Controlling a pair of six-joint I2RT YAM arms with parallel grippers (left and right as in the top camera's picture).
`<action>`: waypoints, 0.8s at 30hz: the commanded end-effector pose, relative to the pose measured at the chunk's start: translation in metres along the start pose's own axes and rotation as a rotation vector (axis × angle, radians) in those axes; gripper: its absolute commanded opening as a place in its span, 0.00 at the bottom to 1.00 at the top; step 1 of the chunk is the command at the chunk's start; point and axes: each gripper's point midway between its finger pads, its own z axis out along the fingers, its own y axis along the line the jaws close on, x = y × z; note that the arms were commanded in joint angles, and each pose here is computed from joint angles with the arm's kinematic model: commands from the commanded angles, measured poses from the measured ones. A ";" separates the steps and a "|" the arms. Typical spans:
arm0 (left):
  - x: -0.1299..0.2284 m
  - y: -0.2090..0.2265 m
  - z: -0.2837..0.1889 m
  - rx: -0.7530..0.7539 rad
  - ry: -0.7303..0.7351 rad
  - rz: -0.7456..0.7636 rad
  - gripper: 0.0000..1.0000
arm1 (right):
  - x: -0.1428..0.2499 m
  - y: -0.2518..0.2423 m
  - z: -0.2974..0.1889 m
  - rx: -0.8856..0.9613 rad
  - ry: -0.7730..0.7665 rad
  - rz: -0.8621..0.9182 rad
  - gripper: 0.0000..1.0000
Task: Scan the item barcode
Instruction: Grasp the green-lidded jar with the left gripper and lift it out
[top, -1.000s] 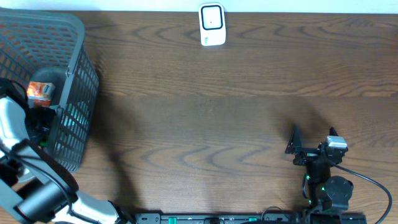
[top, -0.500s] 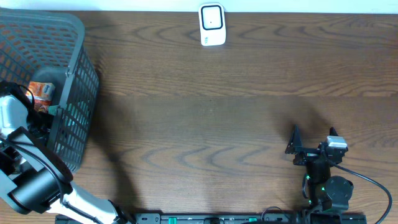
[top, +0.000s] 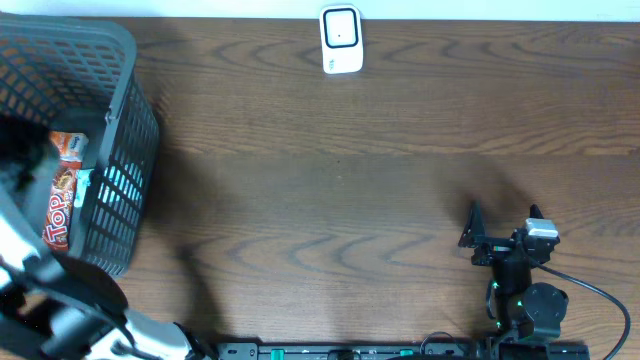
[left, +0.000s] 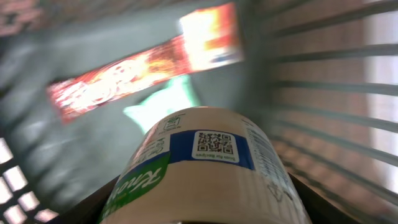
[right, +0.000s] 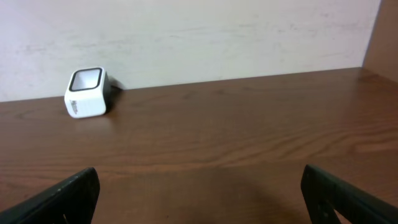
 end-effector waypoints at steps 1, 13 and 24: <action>0.015 -0.058 -0.093 0.332 -0.077 0.072 0.61 | 0.000 0.002 0.000 -0.009 0.000 0.009 0.99; 0.180 -0.160 -0.138 0.526 0.018 0.608 0.61 | 0.000 0.002 0.000 -0.009 0.000 0.009 0.99; 0.337 -0.164 -0.037 0.175 0.213 0.782 0.61 | 0.000 0.002 0.000 -0.009 -0.001 0.009 0.99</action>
